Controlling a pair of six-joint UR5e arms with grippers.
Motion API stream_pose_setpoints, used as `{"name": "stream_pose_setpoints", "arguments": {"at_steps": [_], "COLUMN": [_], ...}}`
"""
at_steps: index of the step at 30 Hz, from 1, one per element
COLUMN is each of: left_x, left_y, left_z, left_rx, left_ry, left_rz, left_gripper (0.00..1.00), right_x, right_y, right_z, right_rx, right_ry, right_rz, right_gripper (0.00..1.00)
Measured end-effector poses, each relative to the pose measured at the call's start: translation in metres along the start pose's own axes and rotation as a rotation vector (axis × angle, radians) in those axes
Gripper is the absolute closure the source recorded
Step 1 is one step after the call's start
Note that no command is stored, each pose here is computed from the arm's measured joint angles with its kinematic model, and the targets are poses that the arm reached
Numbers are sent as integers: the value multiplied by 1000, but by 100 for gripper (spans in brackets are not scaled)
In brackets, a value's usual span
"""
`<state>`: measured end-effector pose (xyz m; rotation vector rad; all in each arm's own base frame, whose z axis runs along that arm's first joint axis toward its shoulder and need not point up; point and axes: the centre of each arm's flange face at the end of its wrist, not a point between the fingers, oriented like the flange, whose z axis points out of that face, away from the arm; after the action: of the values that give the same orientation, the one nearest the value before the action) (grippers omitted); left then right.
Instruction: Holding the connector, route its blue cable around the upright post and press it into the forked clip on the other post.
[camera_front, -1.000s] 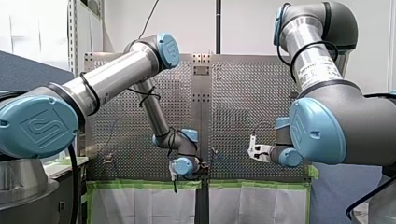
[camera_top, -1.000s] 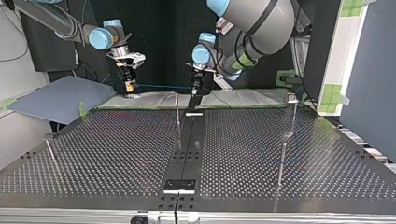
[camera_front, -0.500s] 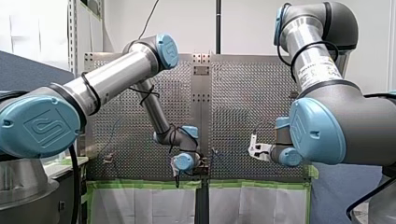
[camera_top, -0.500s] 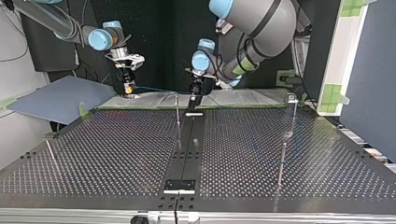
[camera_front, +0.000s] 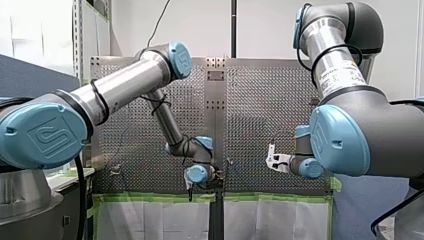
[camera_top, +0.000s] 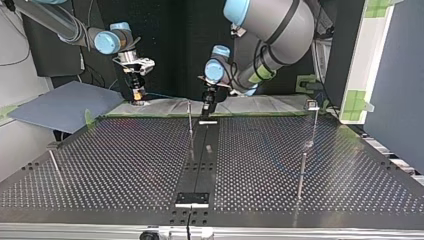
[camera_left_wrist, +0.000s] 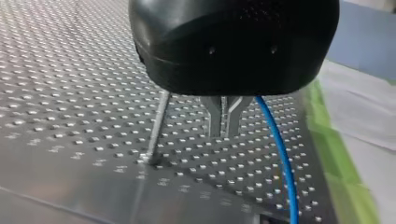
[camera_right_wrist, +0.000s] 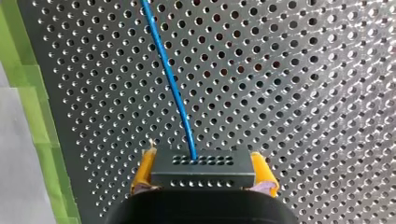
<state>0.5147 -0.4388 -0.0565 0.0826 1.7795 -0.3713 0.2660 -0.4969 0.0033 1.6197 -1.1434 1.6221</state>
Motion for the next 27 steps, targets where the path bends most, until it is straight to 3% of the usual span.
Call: {"name": "stream_pose_setpoints", "arguments": {"at_steps": [16,27], "left_x": [-22,-28], "left_y": [12,14], "left_z": [33,39], "left_rx": [-11,-11], "left_ry": [-23,-25], "left_rz": [-6,0], "left_gripper": [100,100], "right_x": [5,8], "right_y": [3,8], "right_z": [8,13], "right_rx": [3,-1], "right_ry": [23,36], "right_rz": [8,20], "right_gripper": [100,100]}}
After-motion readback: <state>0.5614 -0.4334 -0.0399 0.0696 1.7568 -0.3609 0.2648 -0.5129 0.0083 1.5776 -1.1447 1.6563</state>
